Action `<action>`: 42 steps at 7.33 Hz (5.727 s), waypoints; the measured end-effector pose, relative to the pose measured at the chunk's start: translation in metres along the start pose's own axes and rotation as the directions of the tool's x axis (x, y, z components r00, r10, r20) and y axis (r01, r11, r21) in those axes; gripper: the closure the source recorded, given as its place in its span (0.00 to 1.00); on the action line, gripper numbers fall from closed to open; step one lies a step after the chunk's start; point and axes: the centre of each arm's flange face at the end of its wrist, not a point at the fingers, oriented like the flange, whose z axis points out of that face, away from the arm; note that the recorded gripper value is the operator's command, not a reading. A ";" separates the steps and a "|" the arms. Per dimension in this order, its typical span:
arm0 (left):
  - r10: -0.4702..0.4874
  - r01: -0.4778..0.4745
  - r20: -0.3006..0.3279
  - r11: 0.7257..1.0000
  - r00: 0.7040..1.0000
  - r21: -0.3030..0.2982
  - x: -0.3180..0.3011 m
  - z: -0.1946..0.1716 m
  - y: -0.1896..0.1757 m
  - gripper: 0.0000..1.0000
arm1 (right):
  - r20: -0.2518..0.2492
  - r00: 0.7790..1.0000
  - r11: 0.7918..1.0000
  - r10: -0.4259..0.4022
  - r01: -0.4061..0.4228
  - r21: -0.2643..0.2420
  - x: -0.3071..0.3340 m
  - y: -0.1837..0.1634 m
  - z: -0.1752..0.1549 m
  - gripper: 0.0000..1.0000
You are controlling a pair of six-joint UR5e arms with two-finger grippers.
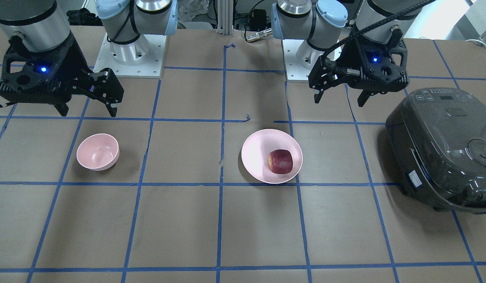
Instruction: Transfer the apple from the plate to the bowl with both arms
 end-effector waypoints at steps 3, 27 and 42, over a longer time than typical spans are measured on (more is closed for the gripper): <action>-0.004 0.004 -0.001 1.000 1.000 0.001 0.001 -0.001 0.001 0.00 | 0.006 0.999 0.999 0.048 -0.048 -0.001 -0.001 0.000 0.000 0.00; -0.006 0.006 -0.003 1.000 1.000 -0.009 0.001 0.006 -0.001 0.00 | 0.003 0.999 0.996 0.047 -0.047 -0.074 0.187 -0.015 0.089 0.00; -0.053 0.046 -0.038 0.985 0.998 -0.164 0.054 0.313 -0.014 0.34 | 0.055 0.998 0.983 -0.018 0.028 -0.183 0.179 0.034 0.308 1.00</action>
